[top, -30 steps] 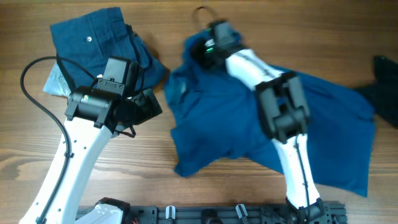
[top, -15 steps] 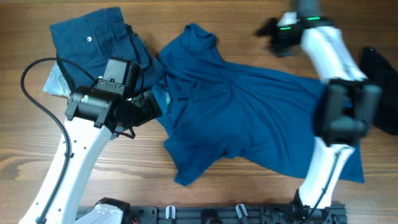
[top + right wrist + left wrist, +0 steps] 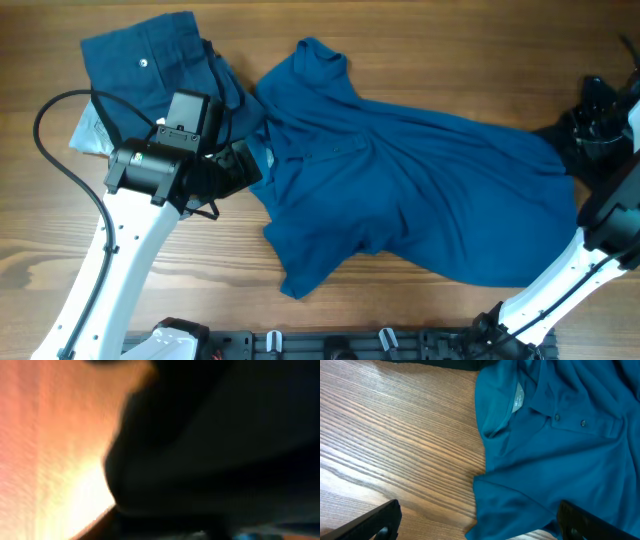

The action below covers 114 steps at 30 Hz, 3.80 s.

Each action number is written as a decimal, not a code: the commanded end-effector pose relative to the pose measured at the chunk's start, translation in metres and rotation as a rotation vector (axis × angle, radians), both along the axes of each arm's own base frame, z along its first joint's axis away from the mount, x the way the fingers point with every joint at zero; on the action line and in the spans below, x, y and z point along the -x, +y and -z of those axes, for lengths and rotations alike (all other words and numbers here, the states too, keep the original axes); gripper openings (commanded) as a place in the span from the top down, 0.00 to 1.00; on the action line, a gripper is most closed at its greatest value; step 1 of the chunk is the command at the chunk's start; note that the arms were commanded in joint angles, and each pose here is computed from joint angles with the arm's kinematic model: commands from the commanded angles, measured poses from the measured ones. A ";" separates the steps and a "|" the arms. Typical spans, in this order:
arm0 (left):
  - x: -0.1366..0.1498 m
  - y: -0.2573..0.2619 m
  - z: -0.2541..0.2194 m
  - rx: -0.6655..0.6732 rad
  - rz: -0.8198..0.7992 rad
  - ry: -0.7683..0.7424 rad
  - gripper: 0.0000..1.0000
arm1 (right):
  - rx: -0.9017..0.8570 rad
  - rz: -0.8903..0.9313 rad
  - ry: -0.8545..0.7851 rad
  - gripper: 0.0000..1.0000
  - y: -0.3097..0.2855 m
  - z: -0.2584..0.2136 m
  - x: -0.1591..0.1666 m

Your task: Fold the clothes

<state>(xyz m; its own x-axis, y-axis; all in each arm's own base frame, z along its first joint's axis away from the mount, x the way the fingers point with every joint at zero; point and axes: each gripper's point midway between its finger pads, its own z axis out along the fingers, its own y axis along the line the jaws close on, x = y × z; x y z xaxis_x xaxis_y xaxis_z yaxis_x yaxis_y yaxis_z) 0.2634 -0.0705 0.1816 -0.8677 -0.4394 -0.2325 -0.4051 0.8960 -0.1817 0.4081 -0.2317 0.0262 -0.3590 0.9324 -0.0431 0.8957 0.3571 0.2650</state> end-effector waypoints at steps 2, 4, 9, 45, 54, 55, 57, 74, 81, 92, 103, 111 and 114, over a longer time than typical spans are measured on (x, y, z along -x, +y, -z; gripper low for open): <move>-0.001 0.000 0.001 0.003 0.010 0.002 0.01 | 0.015 -0.037 -0.244 0.96 -0.031 -0.052 -0.033; -0.001 0.000 0.001 0.004 0.010 0.002 0.01 | 0.081 -0.048 -0.492 0.96 -0.064 -0.130 -0.051; -0.004 0.000 0.000 0.006 0.010 -0.009 0.00 | 0.338 0.057 -0.781 0.96 -0.131 -0.273 -0.025; -0.008 -0.005 -0.001 0.029 0.016 -0.025 0.01 | 0.112 -0.121 0.011 0.43 0.066 0.031 0.026; -0.008 -0.005 -0.002 0.029 0.016 -0.027 0.00 | 0.030 -0.248 -0.414 0.96 0.074 -0.084 -0.066; -0.009 -0.005 -0.002 0.030 0.016 -0.029 0.00 | 0.041 -0.248 -0.462 0.96 0.072 -0.101 -0.077; -0.009 -0.005 -0.002 0.031 0.015 -0.031 0.00 | 0.109 -0.223 -0.604 0.96 0.058 -0.140 -0.106; 0.035 -0.019 0.021 0.098 0.046 0.175 0.04 | -0.013 -0.197 -0.279 0.00 0.013 -0.074 -0.008; 0.101 -0.082 0.110 0.303 0.219 0.440 0.12 | -0.167 -0.196 -0.243 0.01 0.030 -0.079 0.022; 0.143 -0.118 0.186 0.219 0.360 0.637 0.44 | -0.085 -0.235 -0.331 0.05 0.042 -0.144 0.034; 0.097 -0.128 0.123 0.437 0.327 0.439 0.96 | 0.064 -0.031 0.168 0.01 0.017 -0.056 0.126; 0.059 -0.137 0.090 0.517 0.358 0.194 0.96 | 0.038 0.175 0.371 0.00 -0.004 -0.020 0.207; 0.059 -0.137 0.090 0.517 0.358 0.194 0.96 | -0.021 0.244 0.412 0.06 -0.005 -0.012 0.237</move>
<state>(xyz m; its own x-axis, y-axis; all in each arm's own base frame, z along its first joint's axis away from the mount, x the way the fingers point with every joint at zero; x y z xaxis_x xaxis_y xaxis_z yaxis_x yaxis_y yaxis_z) 0.2021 -0.2042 0.0828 -0.9808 -0.1465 0.1284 -0.1934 0.8115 -0.5514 0.2050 -0.2307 0.0456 -0.2060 0.9770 0.0547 0.9763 0.2090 -0.0565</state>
